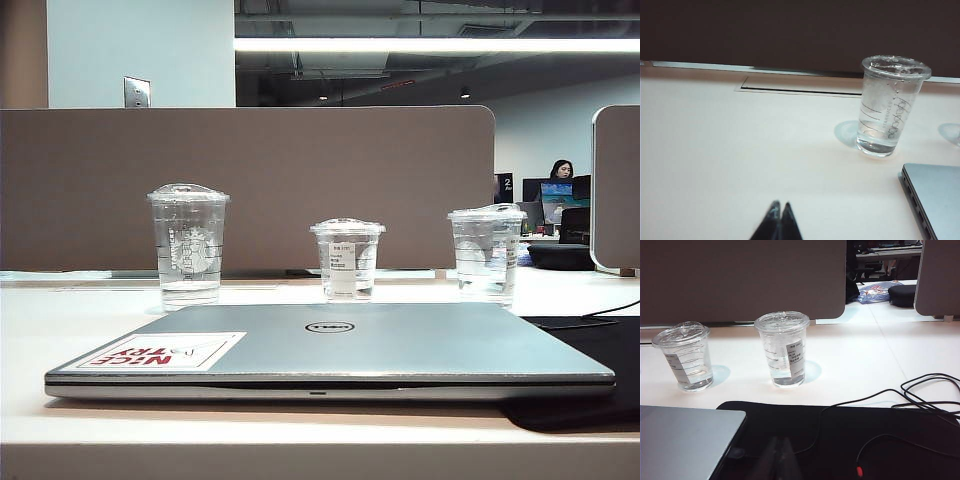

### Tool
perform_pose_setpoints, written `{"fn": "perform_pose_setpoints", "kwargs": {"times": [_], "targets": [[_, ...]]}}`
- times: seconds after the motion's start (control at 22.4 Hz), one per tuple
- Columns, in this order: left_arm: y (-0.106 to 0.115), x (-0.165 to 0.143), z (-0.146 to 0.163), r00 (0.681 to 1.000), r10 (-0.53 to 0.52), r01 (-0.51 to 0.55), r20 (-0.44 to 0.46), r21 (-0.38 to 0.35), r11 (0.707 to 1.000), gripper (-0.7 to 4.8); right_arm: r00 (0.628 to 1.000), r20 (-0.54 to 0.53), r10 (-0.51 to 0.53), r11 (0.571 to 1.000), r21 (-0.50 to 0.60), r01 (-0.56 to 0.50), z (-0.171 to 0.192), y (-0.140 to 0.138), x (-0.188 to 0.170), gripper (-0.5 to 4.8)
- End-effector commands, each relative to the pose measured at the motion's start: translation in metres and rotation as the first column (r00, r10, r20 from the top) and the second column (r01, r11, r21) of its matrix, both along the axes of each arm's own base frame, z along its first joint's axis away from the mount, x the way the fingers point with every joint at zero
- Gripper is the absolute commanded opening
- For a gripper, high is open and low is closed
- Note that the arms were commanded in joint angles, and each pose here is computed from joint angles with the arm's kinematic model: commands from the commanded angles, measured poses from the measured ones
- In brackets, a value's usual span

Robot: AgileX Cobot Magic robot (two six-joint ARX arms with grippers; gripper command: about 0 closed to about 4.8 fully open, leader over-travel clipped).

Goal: Pick up the coffee cup on the middle and place it on the left side of the laptop.

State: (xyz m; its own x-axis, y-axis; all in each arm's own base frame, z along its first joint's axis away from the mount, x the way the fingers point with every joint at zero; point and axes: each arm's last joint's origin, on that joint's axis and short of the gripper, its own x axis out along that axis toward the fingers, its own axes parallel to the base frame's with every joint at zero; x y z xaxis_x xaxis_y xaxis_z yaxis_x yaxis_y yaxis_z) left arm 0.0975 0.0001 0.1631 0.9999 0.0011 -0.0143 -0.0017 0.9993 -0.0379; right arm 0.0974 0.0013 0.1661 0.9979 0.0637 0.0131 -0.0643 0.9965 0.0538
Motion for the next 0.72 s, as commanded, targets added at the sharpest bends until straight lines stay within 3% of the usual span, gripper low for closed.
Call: {"fn": "perform_pose_setpoints", "kwargs": {"times": [0.04,0.45,0.58,0.67,0.72], "targets": [[0.000,0.000,0.002,1.000,-0.003,0.003,0.014,0.003,1.000,-0.05,1.000,0.015,-0.001,1.000,-0.003,0.001,0.000,0.000,0.000,-0.05],[0.000,0.000,0.002,1.000,-0.005,0.005,0.014,0.002,1.000,-0.05,1.000,0.015,0.004,1.000,-0.003,-0.004,0.000,0.001,0.000,-0.05],[0.000,0.000,0.004,0.999,-0.013,0.014,0.030,-0.033,0.999,-0.05,0.999,0.000,0.035,0.999,-0.003,-0.035,-0.001,0.004,0.001,-0.05],[-0.002,0.000,0.007,0.996,-0.067,0.071,0.061,-0.071,0.995,-0.05,0.997,-0.032,0.074,0.997,-0.003,-0.074,-0.003,0.008,0.003,-0.05],[-0.004,-0.001,0.010,0.985,-0.143,0.152,0.095,-0.086,0.985,-0.05,0.991,-0.070,0.114,0.993,-0.003,-0.115,-0.006,0.012,0.004,-0.05]]}}
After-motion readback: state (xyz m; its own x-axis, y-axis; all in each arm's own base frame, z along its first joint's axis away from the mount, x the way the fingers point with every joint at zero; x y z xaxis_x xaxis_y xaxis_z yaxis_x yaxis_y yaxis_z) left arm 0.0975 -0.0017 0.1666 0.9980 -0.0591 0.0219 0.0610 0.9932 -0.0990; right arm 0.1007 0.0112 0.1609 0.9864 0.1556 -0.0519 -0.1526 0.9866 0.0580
